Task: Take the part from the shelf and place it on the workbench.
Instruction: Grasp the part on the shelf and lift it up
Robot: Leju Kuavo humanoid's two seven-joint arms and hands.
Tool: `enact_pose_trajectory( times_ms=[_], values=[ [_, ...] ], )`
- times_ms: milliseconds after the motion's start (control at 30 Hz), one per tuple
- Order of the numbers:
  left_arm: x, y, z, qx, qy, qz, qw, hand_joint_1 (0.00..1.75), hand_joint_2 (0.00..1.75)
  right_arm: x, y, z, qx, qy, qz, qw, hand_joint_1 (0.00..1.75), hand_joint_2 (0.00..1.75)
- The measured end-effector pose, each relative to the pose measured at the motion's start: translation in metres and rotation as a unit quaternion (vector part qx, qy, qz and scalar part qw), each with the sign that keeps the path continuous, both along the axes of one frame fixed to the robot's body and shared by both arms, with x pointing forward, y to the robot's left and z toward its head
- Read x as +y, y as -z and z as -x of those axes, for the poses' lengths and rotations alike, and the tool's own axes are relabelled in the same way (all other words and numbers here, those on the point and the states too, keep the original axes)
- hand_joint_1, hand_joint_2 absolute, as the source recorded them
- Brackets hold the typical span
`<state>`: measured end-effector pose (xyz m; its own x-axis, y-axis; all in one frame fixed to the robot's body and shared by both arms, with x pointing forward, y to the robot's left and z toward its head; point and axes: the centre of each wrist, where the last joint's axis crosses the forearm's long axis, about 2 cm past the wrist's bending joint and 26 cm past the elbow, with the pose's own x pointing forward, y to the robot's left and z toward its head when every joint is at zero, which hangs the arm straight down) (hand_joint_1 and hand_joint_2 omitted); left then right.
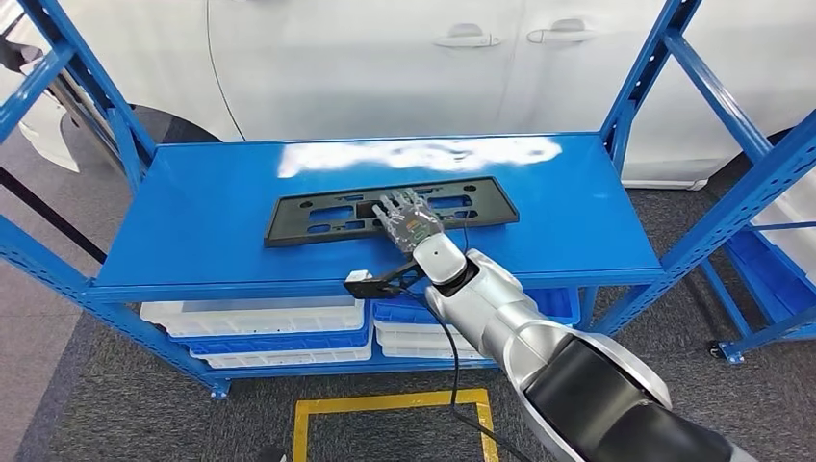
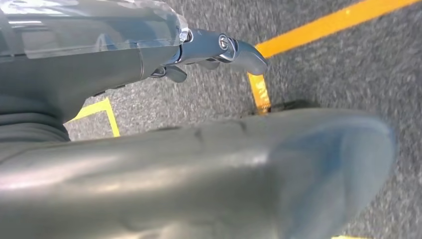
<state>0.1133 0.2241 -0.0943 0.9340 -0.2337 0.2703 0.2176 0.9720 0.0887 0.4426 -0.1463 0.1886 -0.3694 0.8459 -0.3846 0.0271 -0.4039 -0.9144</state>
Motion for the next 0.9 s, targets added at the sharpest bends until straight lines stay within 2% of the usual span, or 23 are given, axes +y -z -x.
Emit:
enact_pose_trajectory(
  times_ms=[600, 900],
  values=[
    [-0.003, 0.002, 0.008, 0.013, 0.003, -0.001, 1.0, 0.0, 0.0, 0.013, 0.005, 0.007, -0.009, -0.017, -0.029, 0.999, 0.0, 1.75],
    [-0.004, 0.001, 0.006, 0.01, 0.005, 0.0, 1.0, 0.0, 0.0, 0.014, 0.003, 0.006, -0.023, -0.018, -0.039, 0.999, 0.0, 1.75]
  ],
)
